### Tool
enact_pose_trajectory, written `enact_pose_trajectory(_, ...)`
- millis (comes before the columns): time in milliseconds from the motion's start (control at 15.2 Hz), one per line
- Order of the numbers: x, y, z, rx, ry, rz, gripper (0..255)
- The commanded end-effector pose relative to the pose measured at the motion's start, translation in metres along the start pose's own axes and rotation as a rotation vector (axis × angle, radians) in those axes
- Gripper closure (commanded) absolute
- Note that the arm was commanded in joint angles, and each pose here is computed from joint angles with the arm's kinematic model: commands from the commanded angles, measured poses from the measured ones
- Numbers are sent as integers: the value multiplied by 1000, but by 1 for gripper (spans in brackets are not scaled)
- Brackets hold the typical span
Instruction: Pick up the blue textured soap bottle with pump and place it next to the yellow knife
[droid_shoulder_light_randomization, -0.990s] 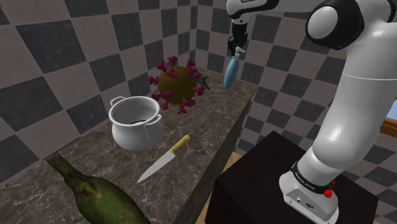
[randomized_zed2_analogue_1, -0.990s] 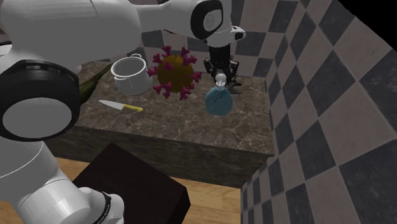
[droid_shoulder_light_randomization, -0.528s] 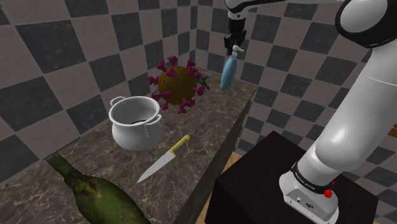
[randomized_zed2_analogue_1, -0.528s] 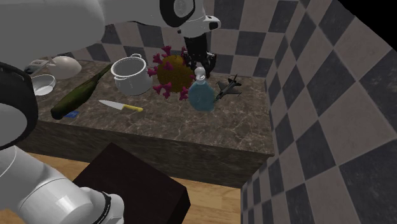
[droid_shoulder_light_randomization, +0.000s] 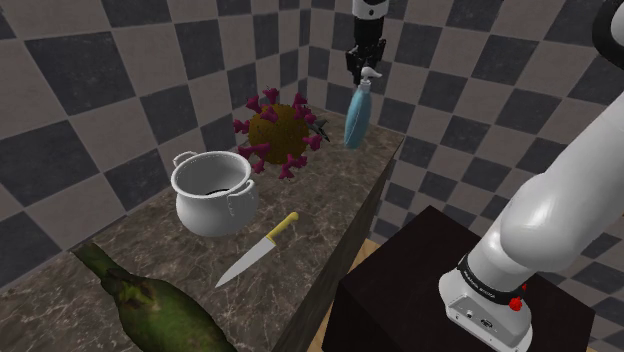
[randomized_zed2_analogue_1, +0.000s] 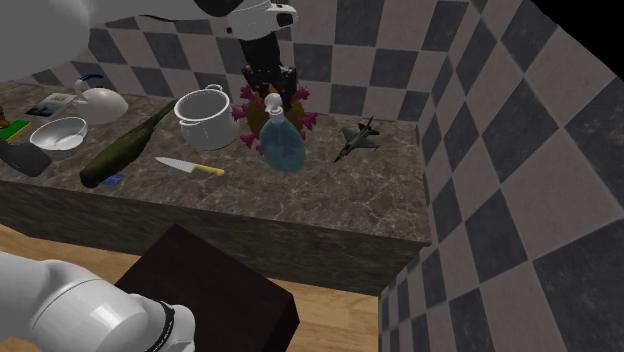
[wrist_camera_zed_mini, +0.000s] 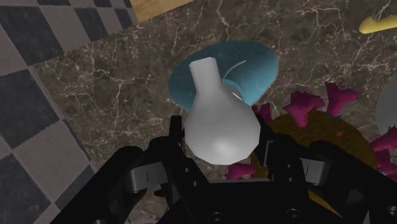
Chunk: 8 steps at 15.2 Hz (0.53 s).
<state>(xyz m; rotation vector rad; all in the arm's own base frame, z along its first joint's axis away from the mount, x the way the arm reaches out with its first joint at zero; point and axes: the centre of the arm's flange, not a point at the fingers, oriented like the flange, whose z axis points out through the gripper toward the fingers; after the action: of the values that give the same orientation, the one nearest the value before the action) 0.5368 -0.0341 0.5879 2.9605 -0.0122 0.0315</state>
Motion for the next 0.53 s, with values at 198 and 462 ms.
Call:
enact_pose_trajectory(198, -30, -51, -30, 0, 0, 1, 255)
enact_pose_trajectory(462, -53, -91, -55, 0, 0, 1, 255)
